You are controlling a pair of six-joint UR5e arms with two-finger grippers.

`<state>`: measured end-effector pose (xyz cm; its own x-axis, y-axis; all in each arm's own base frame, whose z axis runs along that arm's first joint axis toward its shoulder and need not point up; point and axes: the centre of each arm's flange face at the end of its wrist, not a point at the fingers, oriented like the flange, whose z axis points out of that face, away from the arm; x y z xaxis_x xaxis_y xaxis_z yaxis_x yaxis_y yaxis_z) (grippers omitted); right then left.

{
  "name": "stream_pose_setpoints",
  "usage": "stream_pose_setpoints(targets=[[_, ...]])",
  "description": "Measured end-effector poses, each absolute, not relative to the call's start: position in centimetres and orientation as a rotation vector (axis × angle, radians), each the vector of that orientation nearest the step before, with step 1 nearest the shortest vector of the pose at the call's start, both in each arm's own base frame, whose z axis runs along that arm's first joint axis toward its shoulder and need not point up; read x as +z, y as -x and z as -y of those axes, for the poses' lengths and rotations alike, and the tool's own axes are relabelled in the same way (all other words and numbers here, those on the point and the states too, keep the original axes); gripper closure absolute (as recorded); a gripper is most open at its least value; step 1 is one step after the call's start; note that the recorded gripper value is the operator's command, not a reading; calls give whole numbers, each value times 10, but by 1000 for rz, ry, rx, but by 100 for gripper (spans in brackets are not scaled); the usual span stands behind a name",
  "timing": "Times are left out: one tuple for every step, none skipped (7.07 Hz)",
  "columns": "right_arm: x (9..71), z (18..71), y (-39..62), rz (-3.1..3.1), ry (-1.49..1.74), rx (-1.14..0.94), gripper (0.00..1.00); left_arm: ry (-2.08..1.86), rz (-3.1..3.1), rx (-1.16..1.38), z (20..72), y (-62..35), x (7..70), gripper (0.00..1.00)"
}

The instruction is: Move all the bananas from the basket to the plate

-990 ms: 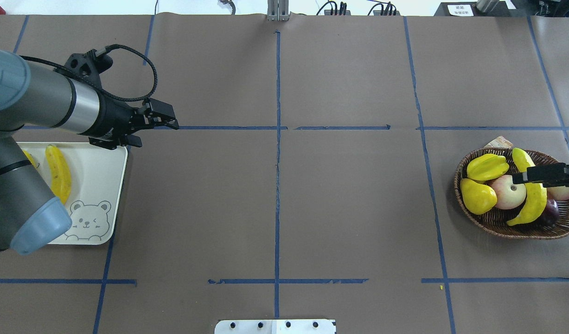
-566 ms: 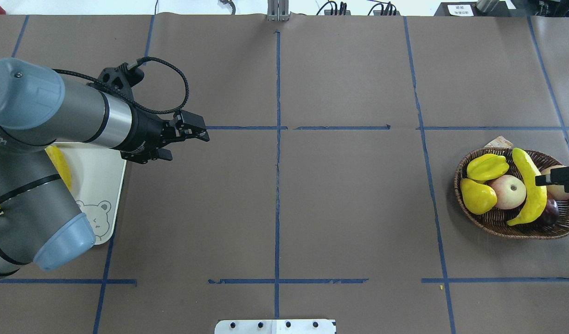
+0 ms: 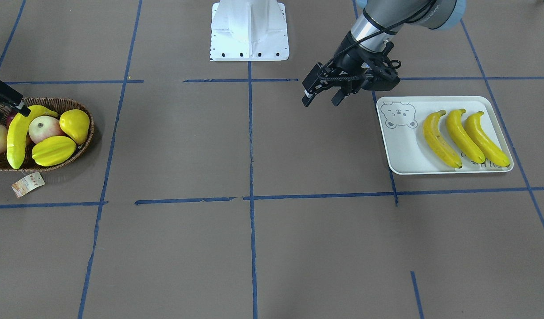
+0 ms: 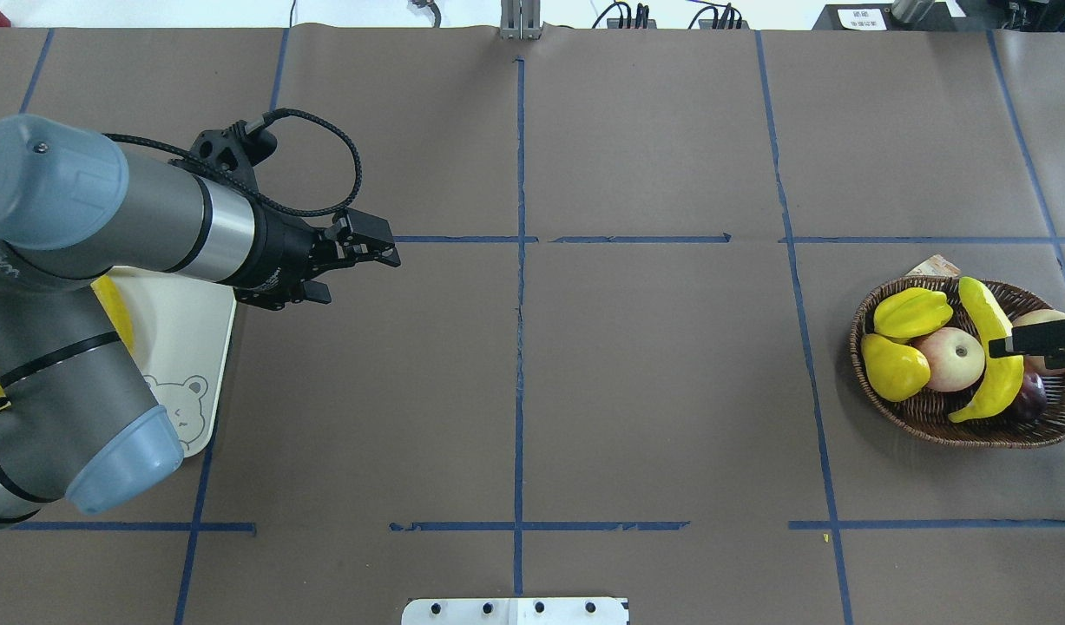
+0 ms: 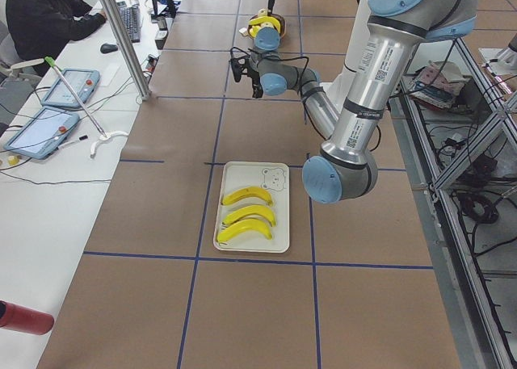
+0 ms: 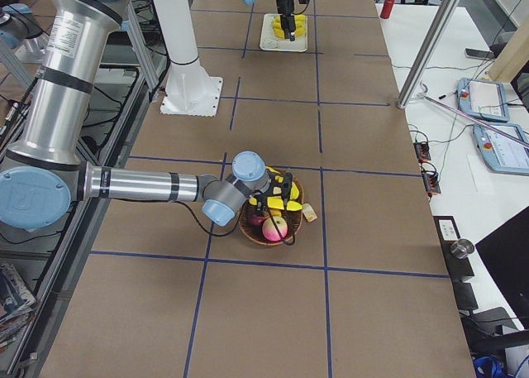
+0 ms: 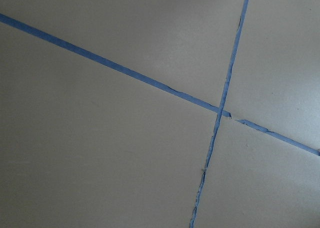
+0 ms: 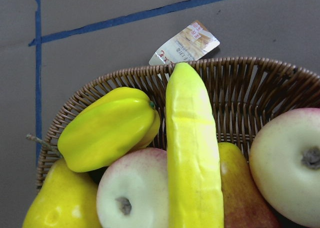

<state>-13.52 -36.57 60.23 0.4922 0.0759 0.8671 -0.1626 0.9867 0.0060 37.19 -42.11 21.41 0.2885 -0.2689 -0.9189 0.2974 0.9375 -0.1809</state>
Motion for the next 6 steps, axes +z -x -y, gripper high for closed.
stream_pose_setpoints(targets=[[605, 365, 140, 1044, -84, 135, 4, -28, -1225, -377, 420, -371, 212, 0], [608, 363, 142, 1041, -77, 131, 8, -28, -1229, -379, 420, -370, 209, 0], [613, 363, 143, 1036, -69, 132, 14, -25, -1232, -383, 420, -370, 208, 0], [617, 362, 143, 1032, -63, 134, 36, -23, -1232, -386, 420, -370, 207, 0], [619, 362, 143, 1031, -60, 135, 63, -22, -1233, -387, 420, -370, 207, 0], [619, 362, 144, 1033, -57, 133, 79, -22, -1232, -388, 420, -370, 208, 0]])
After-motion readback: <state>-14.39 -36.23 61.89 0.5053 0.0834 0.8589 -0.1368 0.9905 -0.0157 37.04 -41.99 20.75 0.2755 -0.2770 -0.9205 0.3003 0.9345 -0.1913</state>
